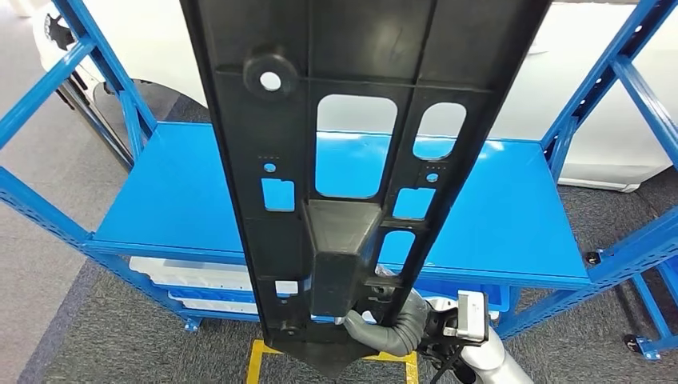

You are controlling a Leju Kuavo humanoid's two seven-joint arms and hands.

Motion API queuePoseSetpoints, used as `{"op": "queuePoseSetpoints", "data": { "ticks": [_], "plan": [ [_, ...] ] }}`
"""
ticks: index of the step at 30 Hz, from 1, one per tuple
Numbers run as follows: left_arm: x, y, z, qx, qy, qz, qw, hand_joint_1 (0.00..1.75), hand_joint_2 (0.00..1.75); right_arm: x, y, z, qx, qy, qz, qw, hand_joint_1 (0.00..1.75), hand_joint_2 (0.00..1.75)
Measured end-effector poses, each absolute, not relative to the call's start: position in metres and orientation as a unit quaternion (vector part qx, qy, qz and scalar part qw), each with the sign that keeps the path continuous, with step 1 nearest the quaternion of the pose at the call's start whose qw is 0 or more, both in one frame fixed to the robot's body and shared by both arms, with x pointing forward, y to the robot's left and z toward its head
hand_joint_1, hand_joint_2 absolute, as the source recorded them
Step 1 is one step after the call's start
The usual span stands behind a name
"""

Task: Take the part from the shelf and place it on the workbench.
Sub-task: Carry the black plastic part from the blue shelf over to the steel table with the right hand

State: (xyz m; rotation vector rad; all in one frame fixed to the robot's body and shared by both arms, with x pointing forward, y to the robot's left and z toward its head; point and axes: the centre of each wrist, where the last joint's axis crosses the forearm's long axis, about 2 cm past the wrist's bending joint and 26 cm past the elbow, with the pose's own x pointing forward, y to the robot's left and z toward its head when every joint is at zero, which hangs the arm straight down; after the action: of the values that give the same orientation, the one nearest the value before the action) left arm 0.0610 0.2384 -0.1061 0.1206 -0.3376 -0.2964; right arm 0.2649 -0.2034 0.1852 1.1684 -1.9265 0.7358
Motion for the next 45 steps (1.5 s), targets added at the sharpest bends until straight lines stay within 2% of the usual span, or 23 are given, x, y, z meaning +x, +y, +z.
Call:
{"op": "queuePoseSetpoints", "data": {
  "ticks": [45],
  "plan": [
    [0.0634, 0.2388, -0.1058, 0.059, -0.171, -0.145, 0.973, 0.00, 1.75, 0.2693, -0.2048, 0.1873, 0.449, -0.758, 0.289, 0.374, 1.75, 1.75]
  ]
}}
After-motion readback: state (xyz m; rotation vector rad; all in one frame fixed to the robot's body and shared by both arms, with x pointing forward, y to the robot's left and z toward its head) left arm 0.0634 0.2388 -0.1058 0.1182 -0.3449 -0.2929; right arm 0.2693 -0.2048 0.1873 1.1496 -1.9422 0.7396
